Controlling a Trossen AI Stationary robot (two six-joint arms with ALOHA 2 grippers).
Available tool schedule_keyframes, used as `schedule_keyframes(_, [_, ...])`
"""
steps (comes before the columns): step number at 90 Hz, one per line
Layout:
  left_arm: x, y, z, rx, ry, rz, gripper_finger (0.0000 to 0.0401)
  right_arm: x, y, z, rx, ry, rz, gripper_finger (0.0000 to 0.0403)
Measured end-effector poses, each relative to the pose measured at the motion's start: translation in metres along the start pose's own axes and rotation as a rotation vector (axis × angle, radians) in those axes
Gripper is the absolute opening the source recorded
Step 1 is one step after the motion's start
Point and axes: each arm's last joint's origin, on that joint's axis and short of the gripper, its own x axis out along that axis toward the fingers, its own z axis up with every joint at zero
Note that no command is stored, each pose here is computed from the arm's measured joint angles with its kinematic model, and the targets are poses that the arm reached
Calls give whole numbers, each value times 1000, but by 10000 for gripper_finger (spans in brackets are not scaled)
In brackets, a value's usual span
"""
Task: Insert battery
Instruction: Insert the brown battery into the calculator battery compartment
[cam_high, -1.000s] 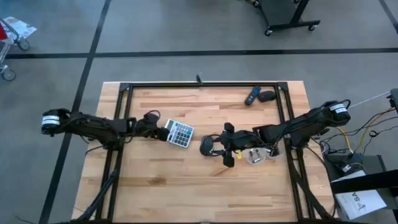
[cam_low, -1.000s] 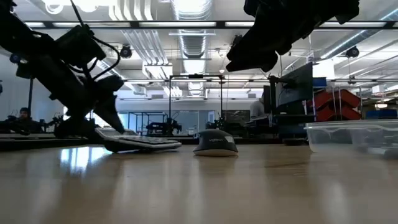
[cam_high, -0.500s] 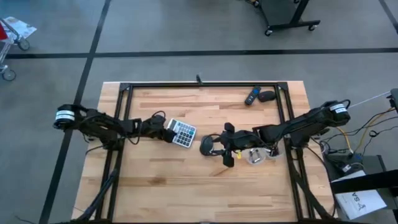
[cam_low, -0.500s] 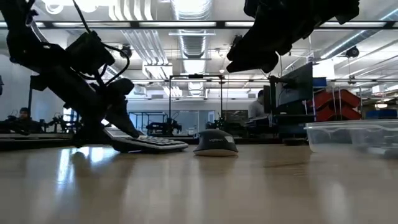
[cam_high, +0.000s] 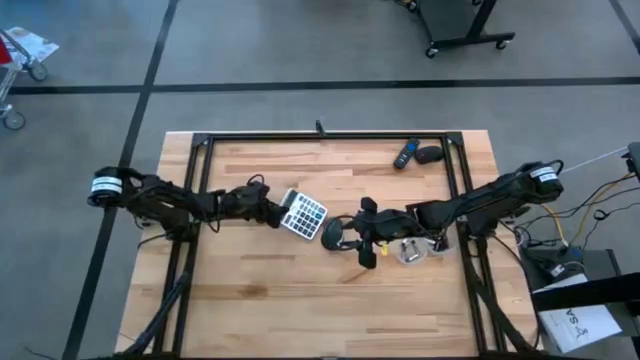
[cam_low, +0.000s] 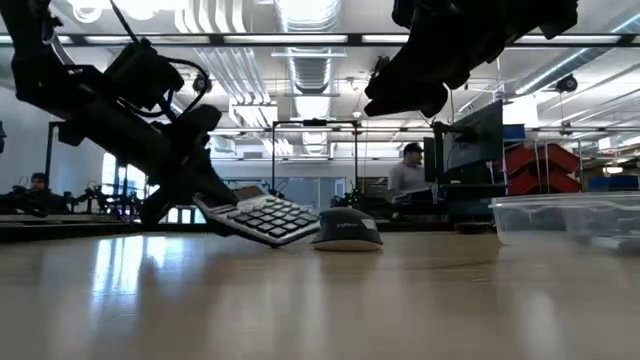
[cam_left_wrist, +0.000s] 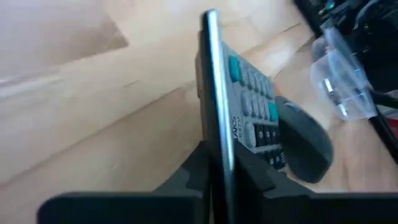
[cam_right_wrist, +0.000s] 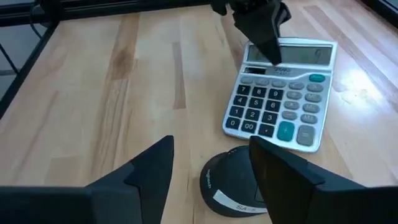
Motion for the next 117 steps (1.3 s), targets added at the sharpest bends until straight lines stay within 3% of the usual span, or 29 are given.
schedule_keyframes(26, [-9,-14,15,231,-134,-74,8,-5,3,6,-39,5,51,175])
schedule_keyframes(51, [-24,-39,33,768,-288,-124,8,-12,9,26,-135,69,33,167])
schedule_keyframes(77, [-32,-46,33,1345,-369,-70,8,-14,8,38,-223,47,-195,185])
schedule_keyframes(99, [-32,-49,30,1521,-379,-60,8,5,11,34,-249,37,-320,209])
schedule_keyframes(117, [-36,-56,34,1595,-488,-83,8,38,16,34,-297,-6,-397,228])
